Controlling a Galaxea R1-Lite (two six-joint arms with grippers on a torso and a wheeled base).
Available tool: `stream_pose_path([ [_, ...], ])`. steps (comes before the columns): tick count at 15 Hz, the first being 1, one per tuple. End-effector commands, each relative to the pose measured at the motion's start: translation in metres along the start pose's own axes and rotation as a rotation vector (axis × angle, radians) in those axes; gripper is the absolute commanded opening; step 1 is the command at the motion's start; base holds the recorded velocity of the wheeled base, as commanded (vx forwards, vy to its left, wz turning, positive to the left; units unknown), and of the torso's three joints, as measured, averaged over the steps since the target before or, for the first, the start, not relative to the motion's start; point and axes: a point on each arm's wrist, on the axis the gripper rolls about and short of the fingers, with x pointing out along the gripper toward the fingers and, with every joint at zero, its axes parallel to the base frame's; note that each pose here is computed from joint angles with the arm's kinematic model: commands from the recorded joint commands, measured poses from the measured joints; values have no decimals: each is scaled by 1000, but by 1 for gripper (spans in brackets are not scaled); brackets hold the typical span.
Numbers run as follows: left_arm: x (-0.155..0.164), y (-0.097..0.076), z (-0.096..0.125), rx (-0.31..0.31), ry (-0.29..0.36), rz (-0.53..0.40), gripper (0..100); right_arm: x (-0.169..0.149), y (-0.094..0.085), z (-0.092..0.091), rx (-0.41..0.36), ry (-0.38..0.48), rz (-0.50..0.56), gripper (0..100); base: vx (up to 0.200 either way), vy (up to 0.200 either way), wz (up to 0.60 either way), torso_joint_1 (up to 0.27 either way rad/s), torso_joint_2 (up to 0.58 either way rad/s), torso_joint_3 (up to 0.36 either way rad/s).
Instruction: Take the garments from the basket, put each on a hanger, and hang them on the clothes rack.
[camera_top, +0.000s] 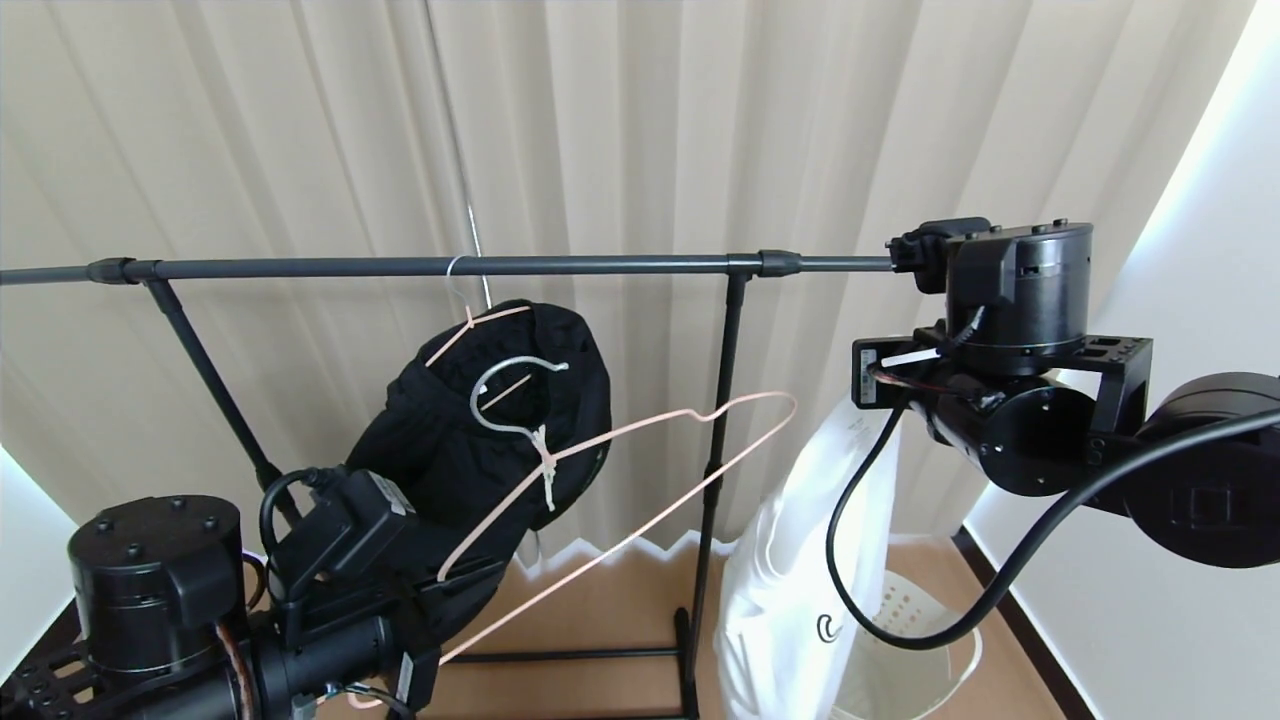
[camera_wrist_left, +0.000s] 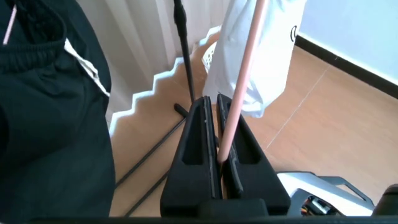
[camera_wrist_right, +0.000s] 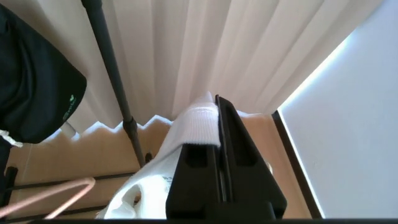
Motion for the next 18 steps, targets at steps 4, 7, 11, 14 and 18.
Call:
stream_pose_path([
  [4, 15, -11, -9, -5, 53, -84, 0, 4, 6, -6, -12, 6, -29, 0, 0, 0, 0, 0, 0, 0],
  [7, 22, -11, -10, -14, 42, -88, 0, 3, 16, -11, -13, -5, -16, 0, 0, 0, 0, 0, 0, 0],
  [11, 27, -10, -8, -57, 0, -78, 0, 4, 26, -19, -32, 5, -11, 0, 0, 0, 0, 0, 0, 0],
  [14, 28, -13, -6, -73, -9, -91, 0, -2, 36, -24, -47, 8, 15, 0, 0, 0, 0, 0, 0, 0],
  [18, 33, -12, -4, -92, -12, -89, 0, -11, 48, -32, -73, 15, 41, 0, 0, 0, 0, 0, 0, 0],
])
